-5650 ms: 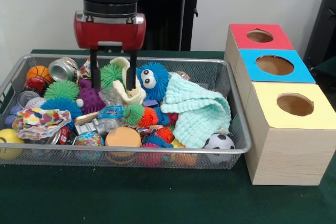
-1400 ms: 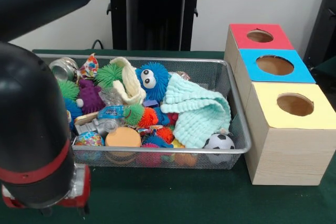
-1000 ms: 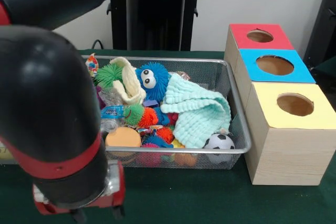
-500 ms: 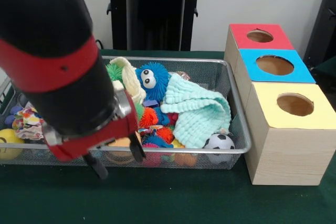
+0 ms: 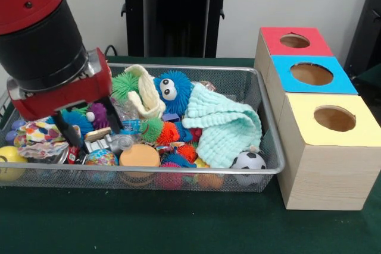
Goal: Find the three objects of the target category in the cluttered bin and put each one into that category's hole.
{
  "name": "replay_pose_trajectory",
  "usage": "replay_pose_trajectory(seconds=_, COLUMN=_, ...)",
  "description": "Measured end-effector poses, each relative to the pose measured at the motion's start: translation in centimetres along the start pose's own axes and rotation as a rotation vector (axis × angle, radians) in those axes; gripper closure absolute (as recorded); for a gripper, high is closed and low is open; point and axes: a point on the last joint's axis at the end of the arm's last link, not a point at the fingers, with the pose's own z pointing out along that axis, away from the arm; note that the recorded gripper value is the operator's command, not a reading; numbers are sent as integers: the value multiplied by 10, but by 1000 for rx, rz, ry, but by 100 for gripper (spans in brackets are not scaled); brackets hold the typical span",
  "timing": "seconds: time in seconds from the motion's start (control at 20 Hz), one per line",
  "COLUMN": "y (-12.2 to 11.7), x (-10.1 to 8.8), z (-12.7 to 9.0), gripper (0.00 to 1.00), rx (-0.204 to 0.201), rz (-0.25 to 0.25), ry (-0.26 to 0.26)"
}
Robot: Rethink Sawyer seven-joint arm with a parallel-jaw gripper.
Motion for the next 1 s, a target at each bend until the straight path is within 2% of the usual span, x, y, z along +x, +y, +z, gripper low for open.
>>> replay_pose_trajectory(seconds=0.2, y=-1, x=17, z=0, gripper=0, rx=30, rz=54, ry=3)
replay_pose_trajectory(seconds=0.3, y=2, x=20, z=0, gripper=0, rx=35, rz=61, ry=6)
replay_pose_trajectory(seconds=0.65, y=6, x=32, z=4, gripper=0, rx=56, rz=60, ry=34)
replay_pose_trajectory(seconds=1.0, y=7, x=53, z=17, gripper=0, rx=63, rz=54, ry=62)
